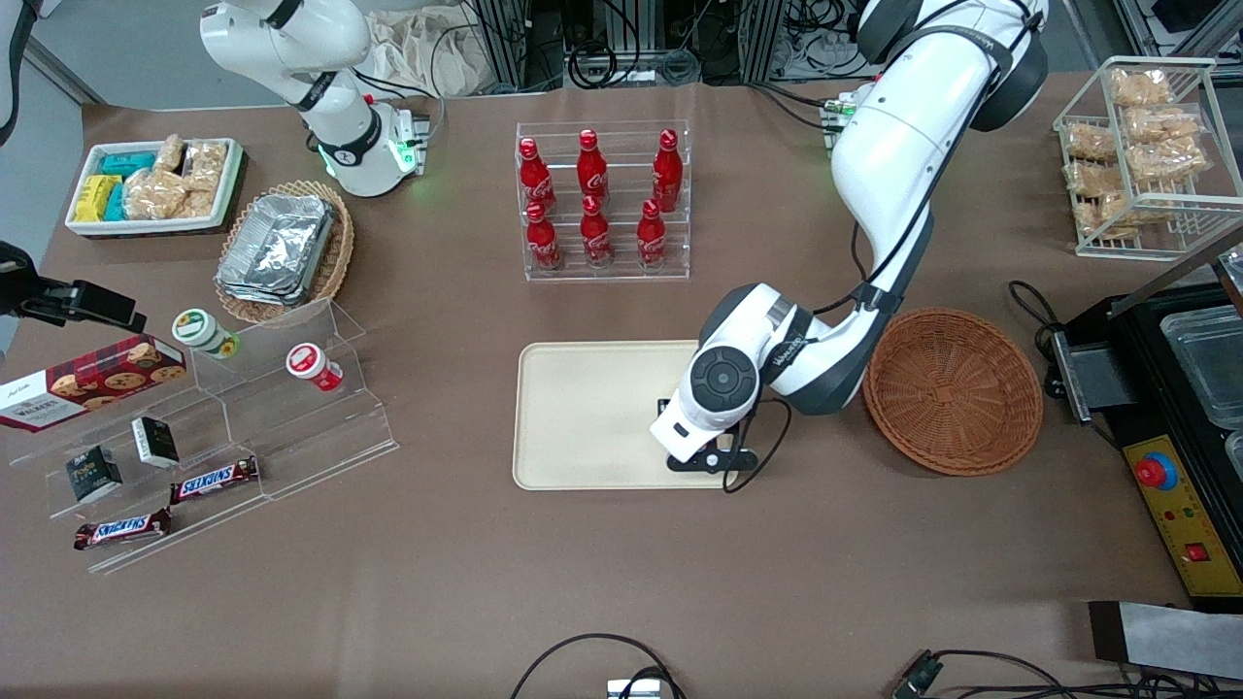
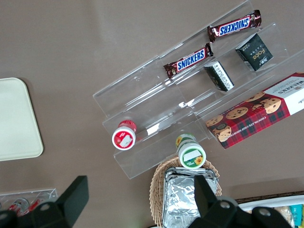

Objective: Place sandwich from basket to tray

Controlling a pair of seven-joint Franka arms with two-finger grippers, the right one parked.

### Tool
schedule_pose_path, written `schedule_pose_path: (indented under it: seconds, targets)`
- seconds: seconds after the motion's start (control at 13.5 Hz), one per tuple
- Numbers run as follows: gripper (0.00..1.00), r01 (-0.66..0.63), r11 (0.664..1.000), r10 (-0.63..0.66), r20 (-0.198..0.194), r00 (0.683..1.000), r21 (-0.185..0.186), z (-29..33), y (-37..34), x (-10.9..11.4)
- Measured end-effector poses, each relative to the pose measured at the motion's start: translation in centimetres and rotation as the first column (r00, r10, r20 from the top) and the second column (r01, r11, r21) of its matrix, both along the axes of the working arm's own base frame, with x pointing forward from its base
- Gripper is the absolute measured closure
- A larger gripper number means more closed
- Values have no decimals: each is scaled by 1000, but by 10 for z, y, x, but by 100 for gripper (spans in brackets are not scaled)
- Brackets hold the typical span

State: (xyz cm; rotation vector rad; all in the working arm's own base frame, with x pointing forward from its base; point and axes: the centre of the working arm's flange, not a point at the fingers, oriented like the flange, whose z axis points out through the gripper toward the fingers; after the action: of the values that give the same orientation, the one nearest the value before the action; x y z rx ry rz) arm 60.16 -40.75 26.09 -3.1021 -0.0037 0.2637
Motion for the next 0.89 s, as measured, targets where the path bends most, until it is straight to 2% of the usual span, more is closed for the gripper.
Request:
schedule_pose_path:
  seconds: [0.07,0.15,0.44,0.74,0.89]
  targets:
    - [4,-3,1000,3,-4,1000,14,12,4,0]
    - [0,-9,1000,9,-5,1000,29,27,11,2]
    - [0,-45,995,44,7,999,87,125,49,0]
    - [0,-98,986,87,85,993,135,204,112,-15]
    - [0,-83,988,73,80,994,131,221,157,-16]
